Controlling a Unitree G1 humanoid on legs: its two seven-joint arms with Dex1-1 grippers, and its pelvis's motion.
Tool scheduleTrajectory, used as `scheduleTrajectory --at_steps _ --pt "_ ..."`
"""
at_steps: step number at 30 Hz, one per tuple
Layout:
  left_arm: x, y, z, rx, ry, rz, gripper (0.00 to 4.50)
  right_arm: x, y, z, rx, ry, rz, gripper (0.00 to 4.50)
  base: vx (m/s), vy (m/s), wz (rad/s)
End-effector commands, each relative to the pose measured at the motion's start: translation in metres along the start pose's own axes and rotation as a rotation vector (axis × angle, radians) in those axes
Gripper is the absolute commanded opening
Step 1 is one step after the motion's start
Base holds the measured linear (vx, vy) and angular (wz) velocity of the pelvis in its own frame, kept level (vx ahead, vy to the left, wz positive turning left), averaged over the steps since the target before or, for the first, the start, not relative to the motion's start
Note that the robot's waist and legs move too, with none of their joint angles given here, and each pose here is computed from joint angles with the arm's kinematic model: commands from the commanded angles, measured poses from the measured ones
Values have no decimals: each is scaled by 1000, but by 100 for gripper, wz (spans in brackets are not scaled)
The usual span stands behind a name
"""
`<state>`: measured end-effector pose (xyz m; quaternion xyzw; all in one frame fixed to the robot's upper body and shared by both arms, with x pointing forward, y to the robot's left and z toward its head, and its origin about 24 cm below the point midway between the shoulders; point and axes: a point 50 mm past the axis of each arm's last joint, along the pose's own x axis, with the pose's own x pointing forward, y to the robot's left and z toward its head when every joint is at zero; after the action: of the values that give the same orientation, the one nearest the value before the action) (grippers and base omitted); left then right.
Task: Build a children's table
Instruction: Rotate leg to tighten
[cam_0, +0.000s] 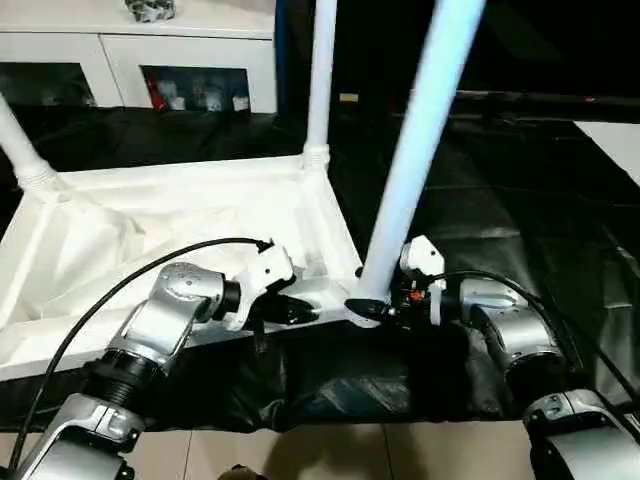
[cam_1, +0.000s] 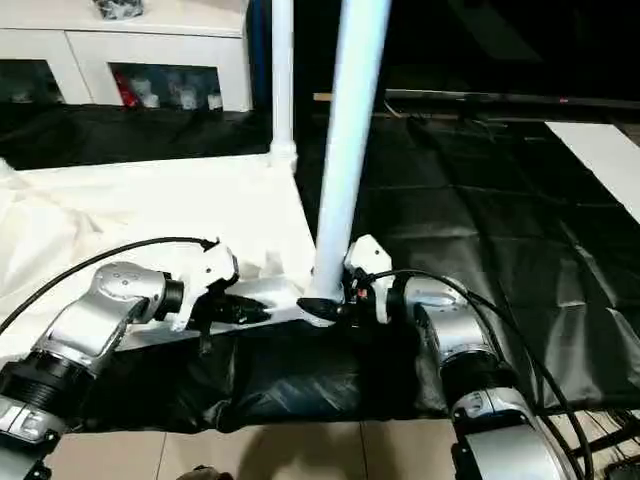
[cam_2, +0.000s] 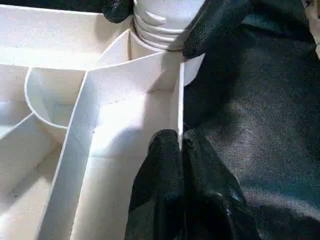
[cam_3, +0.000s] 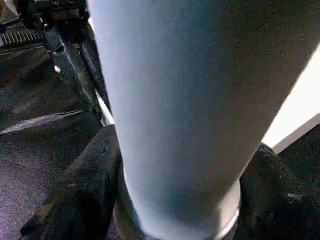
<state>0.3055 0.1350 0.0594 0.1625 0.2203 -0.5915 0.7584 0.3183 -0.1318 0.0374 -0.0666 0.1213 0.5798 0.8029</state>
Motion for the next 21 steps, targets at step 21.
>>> scheduleTrajectory --at_steps 21 --pt "44 26 56 -42 -107 503 0 86 -2 5 230 28 -594 268 0 0 0"
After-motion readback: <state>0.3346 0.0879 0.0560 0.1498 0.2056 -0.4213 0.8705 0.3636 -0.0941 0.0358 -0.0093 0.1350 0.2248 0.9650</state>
